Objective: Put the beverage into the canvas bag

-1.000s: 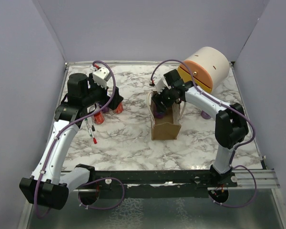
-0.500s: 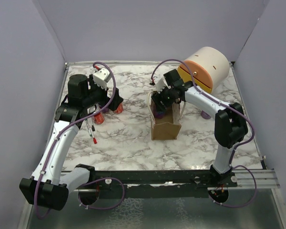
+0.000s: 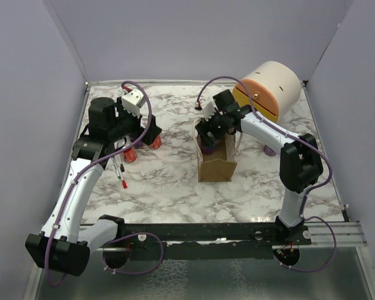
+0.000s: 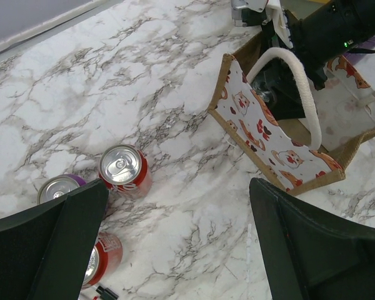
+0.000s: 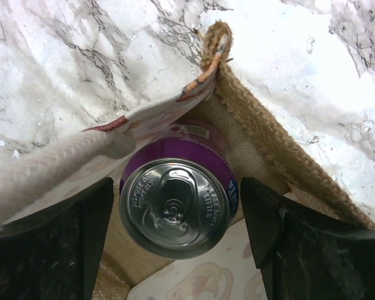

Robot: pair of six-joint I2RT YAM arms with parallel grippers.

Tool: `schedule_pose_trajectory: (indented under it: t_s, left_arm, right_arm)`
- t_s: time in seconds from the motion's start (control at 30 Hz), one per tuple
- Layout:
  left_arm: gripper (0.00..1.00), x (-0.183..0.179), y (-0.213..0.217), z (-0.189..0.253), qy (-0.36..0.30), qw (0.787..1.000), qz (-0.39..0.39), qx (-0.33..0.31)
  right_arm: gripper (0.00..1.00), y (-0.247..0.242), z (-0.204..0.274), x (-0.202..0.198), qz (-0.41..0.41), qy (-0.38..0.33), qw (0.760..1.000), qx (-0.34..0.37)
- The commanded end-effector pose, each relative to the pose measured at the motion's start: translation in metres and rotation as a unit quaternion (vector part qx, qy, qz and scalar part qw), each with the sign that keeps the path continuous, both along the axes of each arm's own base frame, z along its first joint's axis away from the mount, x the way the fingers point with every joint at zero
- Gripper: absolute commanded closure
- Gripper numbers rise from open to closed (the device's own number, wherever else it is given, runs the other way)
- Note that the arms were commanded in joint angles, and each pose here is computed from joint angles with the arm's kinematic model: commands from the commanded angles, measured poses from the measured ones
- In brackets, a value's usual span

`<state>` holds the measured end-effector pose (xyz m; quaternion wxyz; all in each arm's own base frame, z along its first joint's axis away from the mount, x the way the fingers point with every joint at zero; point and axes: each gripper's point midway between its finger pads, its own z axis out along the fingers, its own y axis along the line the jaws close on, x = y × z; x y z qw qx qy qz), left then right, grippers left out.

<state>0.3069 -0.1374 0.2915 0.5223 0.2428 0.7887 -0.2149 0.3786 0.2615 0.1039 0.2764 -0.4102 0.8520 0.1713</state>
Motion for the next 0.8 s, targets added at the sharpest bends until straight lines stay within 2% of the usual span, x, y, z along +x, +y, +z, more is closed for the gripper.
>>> schedule_pose_trajectory:
  t_s: [0.0, 0.3, 0.57, 0.77]
  left_arm:
    - [0.0, -0.001, 0.004, 0.013, -0.028, 1.0, 0.006, 0.0]
    - [0.0, -0.001, 0.005, 0.014, -0.029, 1.0, 0.007, 0.002]
    - [0.01, 0.0, 0.005, 0.015, -0.032, 0.999, 0.006, 0.004]
    - [0.01, 0.003, 0.006, 0.016, -0.033, 0.999, 0.01, 0.007]
  right_arm:
    - [0.16, 0.007, 0.022, 0.005, 0.002, -0.017, 1.0, 0.021]
    - [0.12, 0.002, 0.067, 0.007, -0.004, -0.062, 0.998, 0.032]
    - [0.12, -0.009, 0.125, 0.007, -0.014, -0.139, 0.989, 0.049]
    - [0.12, -0.025, 0.186, 0.004, -0.037, -0.215, 0.974, 0.059]
